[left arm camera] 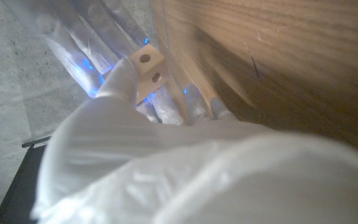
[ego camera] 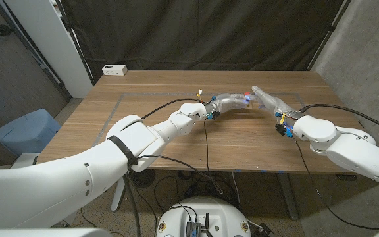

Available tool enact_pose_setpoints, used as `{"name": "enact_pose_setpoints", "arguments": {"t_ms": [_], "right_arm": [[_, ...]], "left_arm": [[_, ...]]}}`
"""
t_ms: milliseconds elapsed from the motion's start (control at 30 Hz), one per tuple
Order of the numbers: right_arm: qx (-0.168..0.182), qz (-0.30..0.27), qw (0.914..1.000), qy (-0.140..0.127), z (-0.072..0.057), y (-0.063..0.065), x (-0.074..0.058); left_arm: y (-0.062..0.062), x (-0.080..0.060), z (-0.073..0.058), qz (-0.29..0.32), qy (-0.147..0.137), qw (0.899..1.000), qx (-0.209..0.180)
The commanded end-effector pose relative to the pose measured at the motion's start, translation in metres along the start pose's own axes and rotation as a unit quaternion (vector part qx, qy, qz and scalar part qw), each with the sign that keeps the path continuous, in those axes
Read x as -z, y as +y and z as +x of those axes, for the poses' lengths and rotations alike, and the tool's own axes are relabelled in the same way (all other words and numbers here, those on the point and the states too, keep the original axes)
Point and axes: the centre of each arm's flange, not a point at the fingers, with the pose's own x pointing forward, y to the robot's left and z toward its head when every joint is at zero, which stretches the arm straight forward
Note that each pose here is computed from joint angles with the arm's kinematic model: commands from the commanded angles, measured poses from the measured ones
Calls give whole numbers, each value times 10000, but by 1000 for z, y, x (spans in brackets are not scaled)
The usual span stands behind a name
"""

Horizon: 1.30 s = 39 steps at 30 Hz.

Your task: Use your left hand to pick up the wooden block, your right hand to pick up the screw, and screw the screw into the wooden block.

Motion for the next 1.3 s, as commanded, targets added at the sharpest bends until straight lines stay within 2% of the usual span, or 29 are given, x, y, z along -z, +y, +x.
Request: {"name": "enact_pose_setpoints", "arguments": {"t_ms": [33,633,1033,1300], "right_arm": [[-38,-45,10000,-22,-1,1,-4],[159,-2,9999,-6,-5,-9,-4],[215,-88,9997,-27,0,-18,-7],[215,-43,9998,-35,6,-20,-6]], "left_arm": [[1,1,-1,-22,-6,10000,-9],[4,1,-3,2,-15,10000,-8],[5,0,-4,-2,-45,10000,-3],[7,1,-5,13,-31,10000,9]]}}
